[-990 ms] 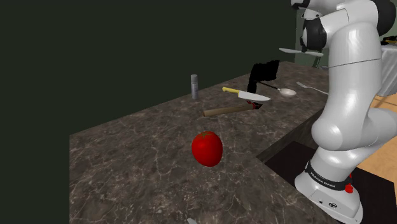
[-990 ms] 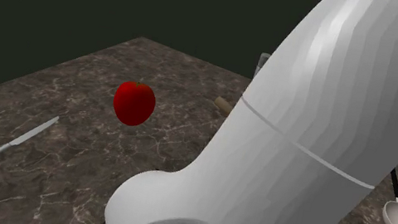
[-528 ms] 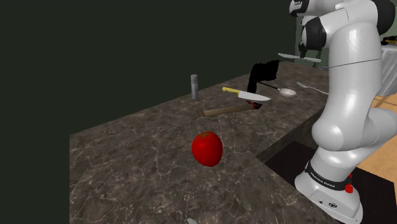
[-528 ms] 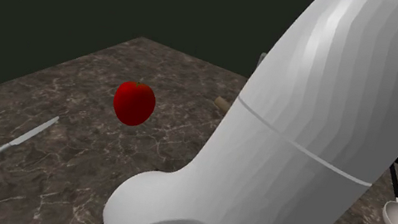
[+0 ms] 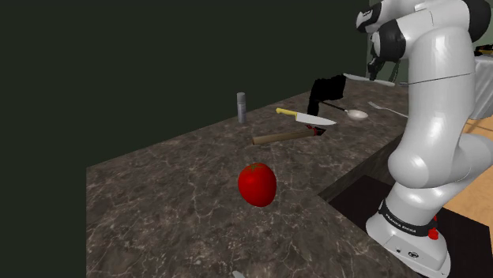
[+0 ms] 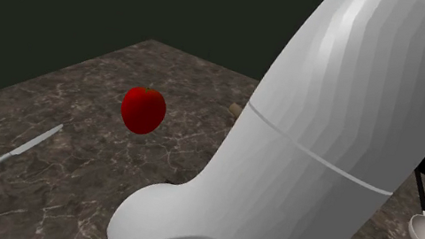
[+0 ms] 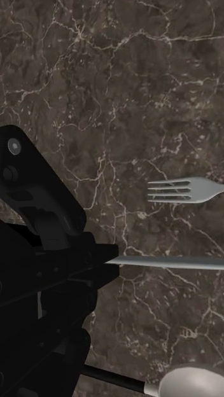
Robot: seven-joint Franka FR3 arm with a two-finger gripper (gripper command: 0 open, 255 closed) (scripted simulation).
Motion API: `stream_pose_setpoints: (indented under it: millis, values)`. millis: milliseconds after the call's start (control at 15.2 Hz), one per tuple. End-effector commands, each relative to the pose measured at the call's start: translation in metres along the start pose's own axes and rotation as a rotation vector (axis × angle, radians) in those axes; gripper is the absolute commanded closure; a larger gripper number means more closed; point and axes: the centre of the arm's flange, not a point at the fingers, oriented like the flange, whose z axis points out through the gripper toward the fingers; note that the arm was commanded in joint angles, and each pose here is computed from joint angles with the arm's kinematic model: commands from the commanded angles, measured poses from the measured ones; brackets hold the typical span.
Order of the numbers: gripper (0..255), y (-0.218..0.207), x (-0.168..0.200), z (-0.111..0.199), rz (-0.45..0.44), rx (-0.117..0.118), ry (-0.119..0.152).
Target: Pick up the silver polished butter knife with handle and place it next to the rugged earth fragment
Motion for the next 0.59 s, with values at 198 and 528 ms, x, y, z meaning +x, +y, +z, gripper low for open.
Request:
stream_pose_setpoints:
  millis: [198, 528]
  values:
    - [255, 0.001, 0.001, 0.026, 0.0, 0.0, 0.0]
    - [255, 0.0, 0.003, 0.052, 0.0, 0.0, 0.0]
